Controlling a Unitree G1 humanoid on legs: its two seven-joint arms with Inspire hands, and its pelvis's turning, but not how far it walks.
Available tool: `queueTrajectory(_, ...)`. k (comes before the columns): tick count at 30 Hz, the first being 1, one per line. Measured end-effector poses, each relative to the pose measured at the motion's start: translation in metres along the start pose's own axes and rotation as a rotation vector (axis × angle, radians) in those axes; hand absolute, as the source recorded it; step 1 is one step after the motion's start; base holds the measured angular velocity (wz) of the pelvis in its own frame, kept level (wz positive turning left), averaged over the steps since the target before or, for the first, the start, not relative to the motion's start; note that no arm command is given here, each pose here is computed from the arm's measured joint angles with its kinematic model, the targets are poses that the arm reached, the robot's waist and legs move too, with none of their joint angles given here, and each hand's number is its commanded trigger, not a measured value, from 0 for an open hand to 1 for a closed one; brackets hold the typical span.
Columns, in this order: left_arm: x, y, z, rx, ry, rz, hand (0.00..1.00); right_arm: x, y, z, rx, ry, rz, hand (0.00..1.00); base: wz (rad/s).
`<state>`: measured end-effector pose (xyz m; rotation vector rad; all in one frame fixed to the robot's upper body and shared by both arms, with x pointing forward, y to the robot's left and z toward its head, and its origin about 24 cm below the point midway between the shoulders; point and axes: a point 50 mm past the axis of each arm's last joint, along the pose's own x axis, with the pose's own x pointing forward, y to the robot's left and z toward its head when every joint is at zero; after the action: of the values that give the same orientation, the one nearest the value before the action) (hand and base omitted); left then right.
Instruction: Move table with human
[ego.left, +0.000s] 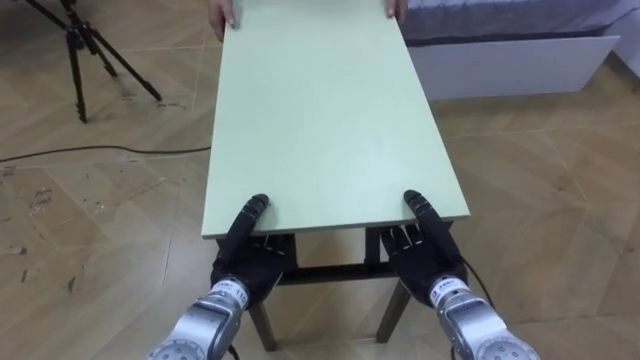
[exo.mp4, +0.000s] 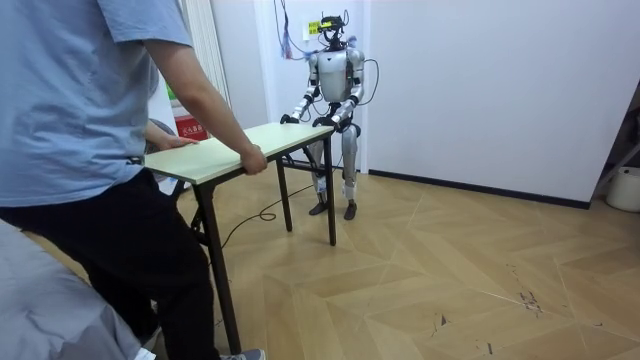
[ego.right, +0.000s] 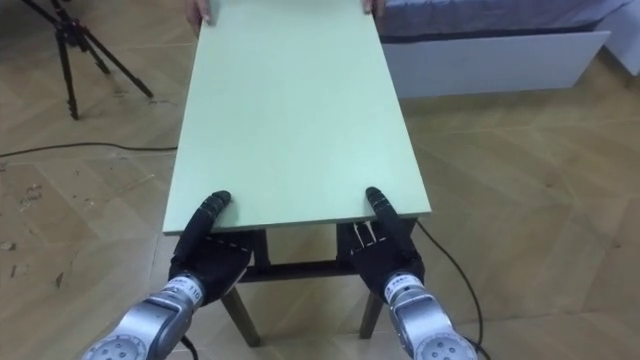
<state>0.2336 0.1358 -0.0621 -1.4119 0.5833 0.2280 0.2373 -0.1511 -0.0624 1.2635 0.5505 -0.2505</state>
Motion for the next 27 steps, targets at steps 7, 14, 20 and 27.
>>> queueTrajectory(7,-0.002,0.004,0.0,0.029,-0.011,-0.009,1.0,-0.001,0.0,-0.001,-0.007,0.002,0.017,1.0,-0.01)
queueTrajectory(14,-0.006,0.012,-0.003,0.033,0.007,-0.011,1.0,-0.007,-0.006,0.001,-0.021,0.005,0.02,1.0,-0.02)
queueTrajectory(20,-0.019,0.021,-0.003,0.04,-0.006,-0.032,1.0,-0.019,-0.01,-0.004,-0.028,0.023,0.034,1.0,-0.04)
queueTrajectory(27,-0.028,0.022,-0.003,0.058,-0.024,-0.084,1.0,-0.028,-0.008,-0.005,-0.031,0.03,0.077,1.0,-0.03)
